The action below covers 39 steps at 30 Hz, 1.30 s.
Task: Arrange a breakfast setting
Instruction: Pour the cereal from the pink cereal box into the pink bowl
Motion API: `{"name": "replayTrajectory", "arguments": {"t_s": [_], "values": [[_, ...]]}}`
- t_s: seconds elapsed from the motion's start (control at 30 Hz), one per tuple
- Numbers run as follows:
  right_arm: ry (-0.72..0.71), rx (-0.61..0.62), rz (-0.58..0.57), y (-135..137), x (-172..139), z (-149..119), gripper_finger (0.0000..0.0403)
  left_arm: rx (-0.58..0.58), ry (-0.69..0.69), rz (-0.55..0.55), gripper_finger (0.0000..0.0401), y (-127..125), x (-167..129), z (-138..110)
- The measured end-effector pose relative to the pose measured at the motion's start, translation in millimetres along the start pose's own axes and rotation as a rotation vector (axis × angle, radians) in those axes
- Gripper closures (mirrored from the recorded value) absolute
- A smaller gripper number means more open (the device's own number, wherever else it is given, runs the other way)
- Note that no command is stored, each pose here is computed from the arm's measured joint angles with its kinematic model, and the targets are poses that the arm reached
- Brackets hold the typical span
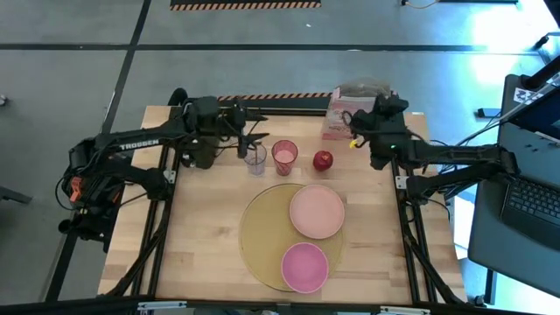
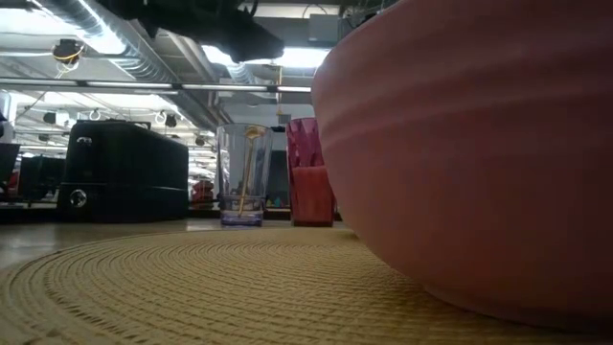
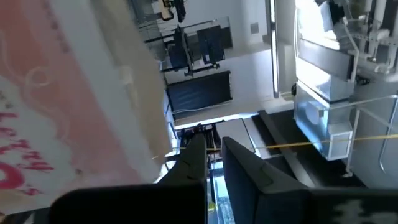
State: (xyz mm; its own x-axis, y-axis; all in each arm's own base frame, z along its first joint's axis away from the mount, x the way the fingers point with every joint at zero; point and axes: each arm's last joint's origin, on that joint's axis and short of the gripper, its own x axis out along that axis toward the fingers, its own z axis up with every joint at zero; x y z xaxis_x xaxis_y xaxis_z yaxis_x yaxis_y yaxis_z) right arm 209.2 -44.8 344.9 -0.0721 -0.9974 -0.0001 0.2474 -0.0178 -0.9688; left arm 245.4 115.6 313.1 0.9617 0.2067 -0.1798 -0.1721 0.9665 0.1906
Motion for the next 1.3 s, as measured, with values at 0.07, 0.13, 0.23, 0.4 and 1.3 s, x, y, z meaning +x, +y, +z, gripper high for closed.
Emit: {"name": "replayTrajectory", "arguments": {"t_s": [0.07,0.13,0.23,0.4,1.3], "values": [[0.0,0.034,0.0,8.0,-0.5,-4.6,0.0379,-0.027,-0.015,-0.021,0.0183,7.6,-2.4,-1.0],[-0.005,0.085,0.002,12.8,-0.6,-11.7,0.0379,-0.043,-0.019,-0.035,0.0183,13.7,-4.5,-2.6],[-0.112,0.206,0.05,11.2,-0.8,-20.8,0.0379,-0.066,-0.023,-0.032,0.0184,21.0,-7.0,-3.9],[-0.414,0.383,0.175,-9.0,-2.7,-27.4,0.0379,-0.079,-0.049,-0.07,0.0184,29.8,2.4,8.2],[-0.249,0.269,0.149,-7.7,-1.0,-52.5,0.0379,-0.117,0.239,-0.212,0.0184,102.3,169.7,-2.0]]}}
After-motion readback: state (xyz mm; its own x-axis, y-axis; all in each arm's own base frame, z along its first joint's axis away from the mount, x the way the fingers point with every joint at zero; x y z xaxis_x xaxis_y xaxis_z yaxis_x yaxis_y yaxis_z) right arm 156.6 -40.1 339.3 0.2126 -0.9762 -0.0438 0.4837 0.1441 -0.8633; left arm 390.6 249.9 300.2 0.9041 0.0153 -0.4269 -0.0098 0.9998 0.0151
